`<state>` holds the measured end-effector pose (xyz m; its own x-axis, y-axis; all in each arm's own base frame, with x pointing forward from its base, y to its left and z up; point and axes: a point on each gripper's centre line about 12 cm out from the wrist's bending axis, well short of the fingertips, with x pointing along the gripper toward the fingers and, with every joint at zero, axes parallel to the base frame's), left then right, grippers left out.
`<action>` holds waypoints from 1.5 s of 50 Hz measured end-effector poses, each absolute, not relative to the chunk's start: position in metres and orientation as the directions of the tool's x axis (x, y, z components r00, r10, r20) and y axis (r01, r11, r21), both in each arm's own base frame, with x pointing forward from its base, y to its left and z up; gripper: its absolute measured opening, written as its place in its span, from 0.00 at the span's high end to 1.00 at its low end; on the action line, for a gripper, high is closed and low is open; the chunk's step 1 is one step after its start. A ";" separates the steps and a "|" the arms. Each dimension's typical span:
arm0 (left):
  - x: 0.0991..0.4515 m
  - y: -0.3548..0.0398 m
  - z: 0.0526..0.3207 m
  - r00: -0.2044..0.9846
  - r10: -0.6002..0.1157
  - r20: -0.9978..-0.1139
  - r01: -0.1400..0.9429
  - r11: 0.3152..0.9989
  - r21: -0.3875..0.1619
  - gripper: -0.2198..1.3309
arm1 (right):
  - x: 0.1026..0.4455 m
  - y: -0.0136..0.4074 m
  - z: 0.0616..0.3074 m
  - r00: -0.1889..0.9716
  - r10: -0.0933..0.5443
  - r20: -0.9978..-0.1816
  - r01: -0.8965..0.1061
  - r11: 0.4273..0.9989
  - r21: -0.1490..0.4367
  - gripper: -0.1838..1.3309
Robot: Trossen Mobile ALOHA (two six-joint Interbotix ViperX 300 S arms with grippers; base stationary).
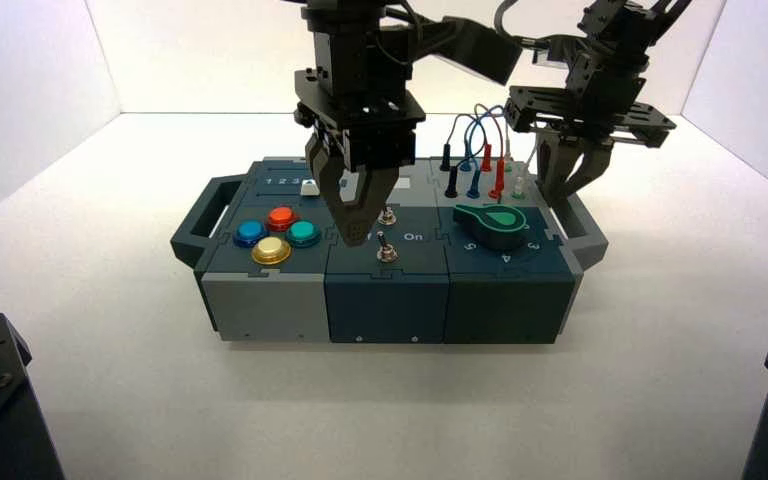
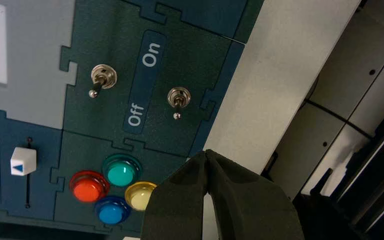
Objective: Flip the bottom switch on with the left gripper.
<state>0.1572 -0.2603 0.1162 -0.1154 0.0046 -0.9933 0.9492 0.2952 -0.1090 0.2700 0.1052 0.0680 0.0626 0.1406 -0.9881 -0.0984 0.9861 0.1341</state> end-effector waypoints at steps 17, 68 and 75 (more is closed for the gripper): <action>0.161 -0.265 0.105 -0.119 0.023 -0.993 0.959 0.261 -0.109 0.96 | 0.271 0.105 0.067 0.062 0.139 -0.988 -0.098 0.986 0.133 0.98; 0.174 -0.275 0.100 -0.085 0.042 -0.995 0.972 0.221 -0.074 0.97 | 0.271 0.105 0.068 0.071 0.139 -0.988 -0.102 0.986 0.132 0.98; 0.175 -0.276 0.100 -0.083 0.043 -0.996 0.973 0.219 -0.072 0.97 | 0.272 0.105 0.067 0.069 0.138 -0.988 -0.100 0.986 0.131 0.98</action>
<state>0.1749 -0.2760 0.1000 -0.0834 0.0432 -0.9956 0.9731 0.2190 -0.0720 0.2715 0.1047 0.0670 0.0694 0.1384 -0.9879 -0.1003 0.9863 0.1312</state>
